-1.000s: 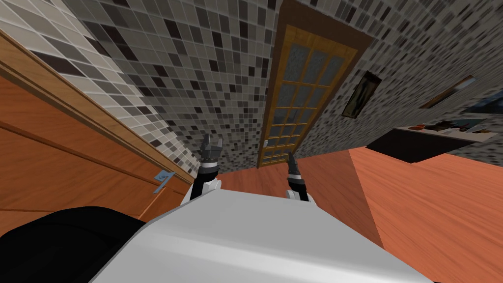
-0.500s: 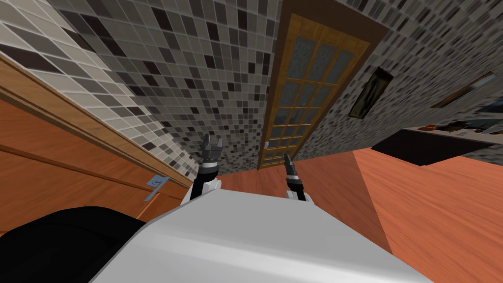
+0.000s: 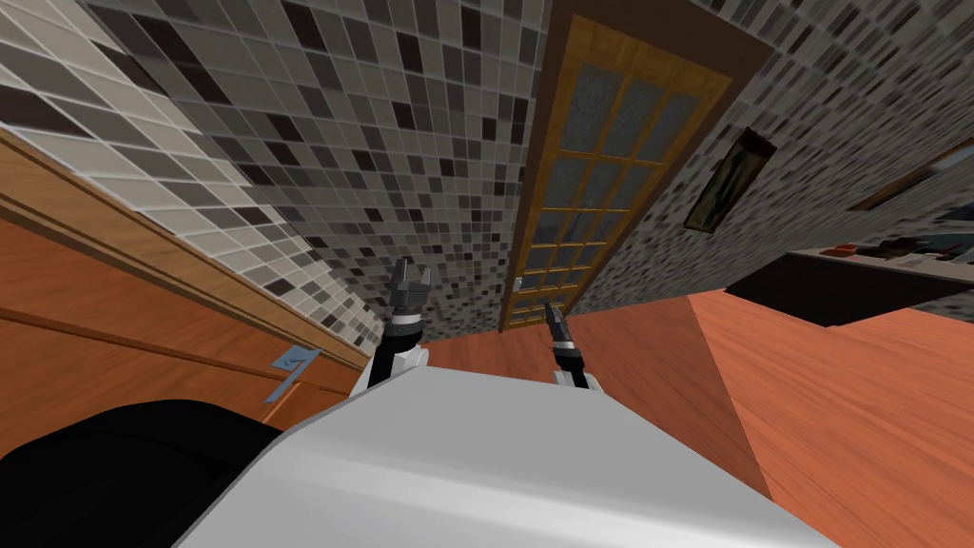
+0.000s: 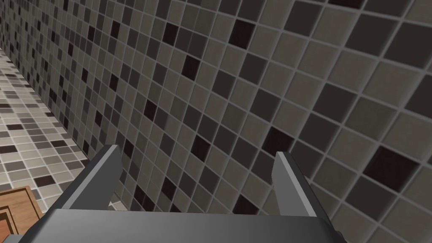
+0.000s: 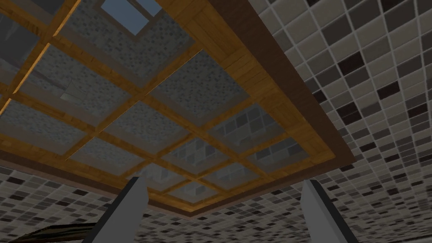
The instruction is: Pull the door open
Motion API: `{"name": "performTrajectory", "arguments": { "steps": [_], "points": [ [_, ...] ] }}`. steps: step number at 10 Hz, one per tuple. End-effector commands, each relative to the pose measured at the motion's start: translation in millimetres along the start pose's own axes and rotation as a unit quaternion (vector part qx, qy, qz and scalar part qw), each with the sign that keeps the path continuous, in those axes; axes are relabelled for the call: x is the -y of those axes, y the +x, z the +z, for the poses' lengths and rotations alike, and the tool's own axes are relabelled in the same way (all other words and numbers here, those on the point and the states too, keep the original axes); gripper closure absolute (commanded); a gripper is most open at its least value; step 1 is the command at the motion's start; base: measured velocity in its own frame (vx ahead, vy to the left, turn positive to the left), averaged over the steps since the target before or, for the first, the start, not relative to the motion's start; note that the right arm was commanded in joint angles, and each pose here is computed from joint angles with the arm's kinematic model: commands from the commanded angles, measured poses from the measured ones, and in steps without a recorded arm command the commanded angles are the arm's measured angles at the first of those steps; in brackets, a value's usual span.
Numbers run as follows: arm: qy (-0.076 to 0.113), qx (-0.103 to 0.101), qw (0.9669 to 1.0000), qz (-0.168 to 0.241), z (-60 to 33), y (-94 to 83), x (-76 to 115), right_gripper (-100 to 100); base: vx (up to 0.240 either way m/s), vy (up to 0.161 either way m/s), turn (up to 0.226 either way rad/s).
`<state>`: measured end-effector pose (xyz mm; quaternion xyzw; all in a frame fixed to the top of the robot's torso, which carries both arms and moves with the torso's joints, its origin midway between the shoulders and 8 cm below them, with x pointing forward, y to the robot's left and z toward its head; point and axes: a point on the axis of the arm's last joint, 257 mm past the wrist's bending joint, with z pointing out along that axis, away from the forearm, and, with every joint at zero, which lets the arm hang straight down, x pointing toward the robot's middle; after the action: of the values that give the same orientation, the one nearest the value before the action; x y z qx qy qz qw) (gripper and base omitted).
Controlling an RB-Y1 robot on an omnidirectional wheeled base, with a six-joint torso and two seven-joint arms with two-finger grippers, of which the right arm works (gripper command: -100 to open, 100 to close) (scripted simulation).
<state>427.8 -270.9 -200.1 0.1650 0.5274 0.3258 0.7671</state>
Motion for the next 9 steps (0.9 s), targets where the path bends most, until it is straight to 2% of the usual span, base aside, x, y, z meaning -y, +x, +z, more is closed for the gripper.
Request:
{"name": "performTrajectory", "arguments": {
  "steps": [1, 2, 5, 6, 9],
  "points": [
    [0.002, -0.012, 0.9995, -0.029, -3.7, 8.5, 8.9, -100, 0.098, 0.001, 0.019],
    [0.006, -0.015, 0.9995, -0.028, -6.1, 11.6, 12.6, -100, 0.069, -0.005, 0.007],
    [0.009, -0.038, 0.9962, -0.078, -11.9, 28.2, 29.0, -100, 0.079, -0.008, 0.020],
    [0.012, -0.041, 0.9961, -0.077, -14.1, 30.6, 31.9, -100, 0.061, 0.004, 0.007],
    [0.014, -0.065, 0.9902, -0.123, -21.6, 46.7, 48.0, -100, 0.074, 0.010, 0.017]
  ]
}}
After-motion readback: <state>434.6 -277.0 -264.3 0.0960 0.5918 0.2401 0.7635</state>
